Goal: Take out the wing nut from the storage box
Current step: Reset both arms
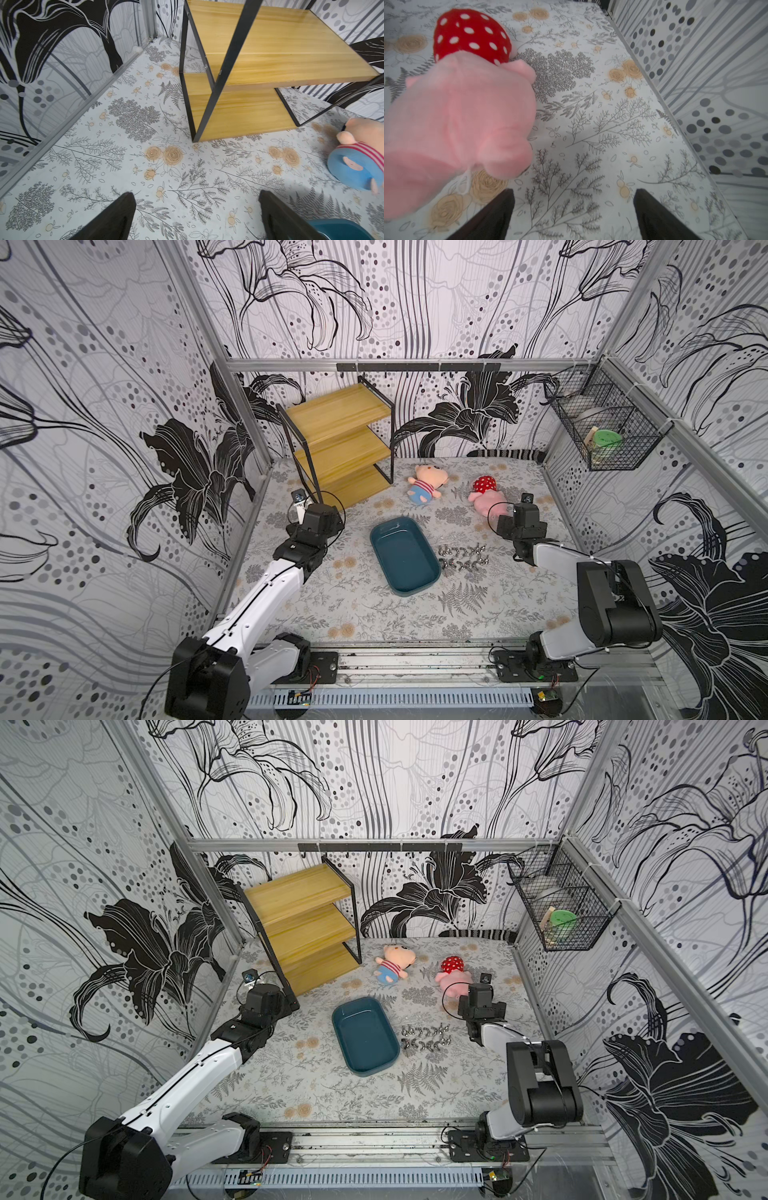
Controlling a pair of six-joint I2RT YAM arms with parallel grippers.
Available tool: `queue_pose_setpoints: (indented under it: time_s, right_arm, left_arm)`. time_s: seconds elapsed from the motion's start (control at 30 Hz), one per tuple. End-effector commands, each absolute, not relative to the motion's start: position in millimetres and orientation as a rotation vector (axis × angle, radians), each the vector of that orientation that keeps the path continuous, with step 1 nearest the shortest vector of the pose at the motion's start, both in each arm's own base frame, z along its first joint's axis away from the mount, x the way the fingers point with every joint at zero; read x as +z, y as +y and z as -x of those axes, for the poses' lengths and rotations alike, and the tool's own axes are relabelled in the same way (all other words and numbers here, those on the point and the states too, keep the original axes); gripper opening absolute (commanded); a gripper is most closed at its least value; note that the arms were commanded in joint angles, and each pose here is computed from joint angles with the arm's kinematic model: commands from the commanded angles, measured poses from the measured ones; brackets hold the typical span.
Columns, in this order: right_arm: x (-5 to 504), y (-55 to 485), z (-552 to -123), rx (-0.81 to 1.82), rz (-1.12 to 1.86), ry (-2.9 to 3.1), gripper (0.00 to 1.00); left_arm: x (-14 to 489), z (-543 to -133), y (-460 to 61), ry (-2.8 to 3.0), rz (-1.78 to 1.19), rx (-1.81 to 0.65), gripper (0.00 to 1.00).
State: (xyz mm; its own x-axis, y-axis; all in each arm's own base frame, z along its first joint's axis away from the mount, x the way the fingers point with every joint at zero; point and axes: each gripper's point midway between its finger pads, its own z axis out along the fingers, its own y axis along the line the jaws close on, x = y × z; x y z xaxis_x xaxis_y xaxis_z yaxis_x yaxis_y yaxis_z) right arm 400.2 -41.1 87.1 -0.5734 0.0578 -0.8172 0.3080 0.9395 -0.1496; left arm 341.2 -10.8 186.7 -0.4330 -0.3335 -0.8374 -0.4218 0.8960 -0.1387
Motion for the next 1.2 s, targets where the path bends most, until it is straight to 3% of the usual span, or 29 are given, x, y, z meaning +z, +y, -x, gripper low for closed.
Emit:
queue_pose_setpoints:
  time_s: [0.0,0.47,0.8,1.17]
  right_arm:
    - [106.0,-43.3,-411.1,-0.365,-0.217,2.015,0.96]
    - [119.3,-17.9,-385.5,-0.221,-0.063,1.814,0.98]
    - [120.8,-1.2,-379.7,-0.125,0.035,1.782,0.97]
    - [115.1,-0.4,-374.2,-0.052,0.061,1.758,0.96]
  left_arm:
    - [203.4,-346.1,3.3,1.941,0.583,0.151,0.97]
    - [188.2,-329.8,24.9,1.614,0.517,0.153,0.97]
    - [170.3,-355.4,13.2,1.577,0.341,0.234,0.97]
    - [154.9,-361.2,16.8,1.551,0.285,0.084,0.97]
